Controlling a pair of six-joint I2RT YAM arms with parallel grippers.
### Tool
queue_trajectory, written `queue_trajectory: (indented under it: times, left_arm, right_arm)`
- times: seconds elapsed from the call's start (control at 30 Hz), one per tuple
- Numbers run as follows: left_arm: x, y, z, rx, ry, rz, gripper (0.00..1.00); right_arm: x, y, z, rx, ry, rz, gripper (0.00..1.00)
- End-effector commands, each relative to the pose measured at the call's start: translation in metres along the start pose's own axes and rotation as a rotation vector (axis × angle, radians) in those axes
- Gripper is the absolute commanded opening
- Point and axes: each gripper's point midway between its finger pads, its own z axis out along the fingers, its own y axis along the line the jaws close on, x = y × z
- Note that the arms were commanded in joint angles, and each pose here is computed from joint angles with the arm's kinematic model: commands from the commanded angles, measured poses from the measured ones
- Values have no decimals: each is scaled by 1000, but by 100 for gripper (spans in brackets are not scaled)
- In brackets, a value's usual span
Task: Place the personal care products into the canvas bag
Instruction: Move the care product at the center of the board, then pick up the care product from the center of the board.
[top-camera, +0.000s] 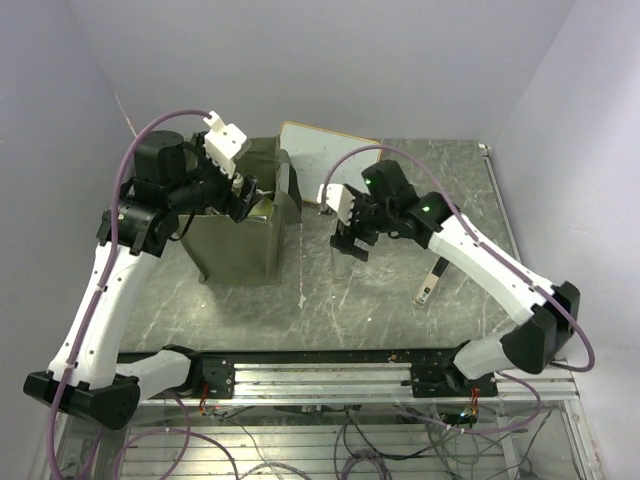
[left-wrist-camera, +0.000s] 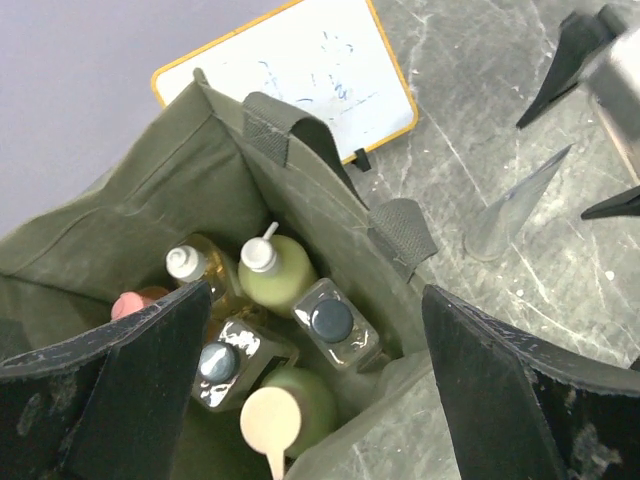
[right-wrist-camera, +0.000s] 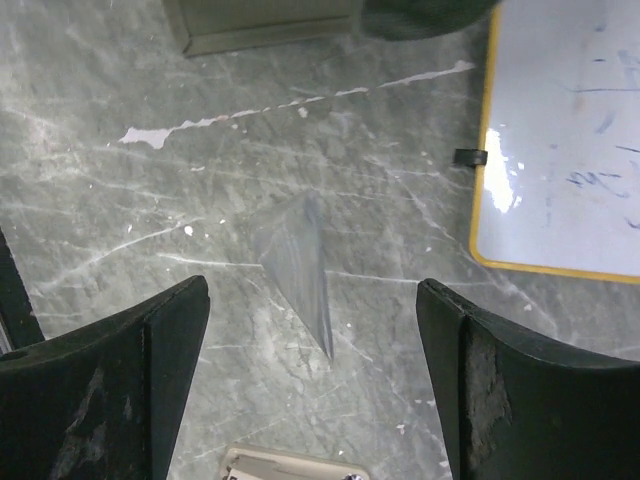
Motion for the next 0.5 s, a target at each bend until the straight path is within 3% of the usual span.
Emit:
queue_trajectory:
  times: [0.0,0.27,0.47]
  left_arm:
    - [-16,-14,14,106,-42,9,97]
    - [-19,-67,47,289,4,171,96]
    - [-10,-112,82,439,94,288,95]
  right_arm:
    - [-16,-21,-38,94,-145,78,84]
    - [20,-96,-132,361,-393,383,84]
    - [68,-117,-156,437,-455,556,84]
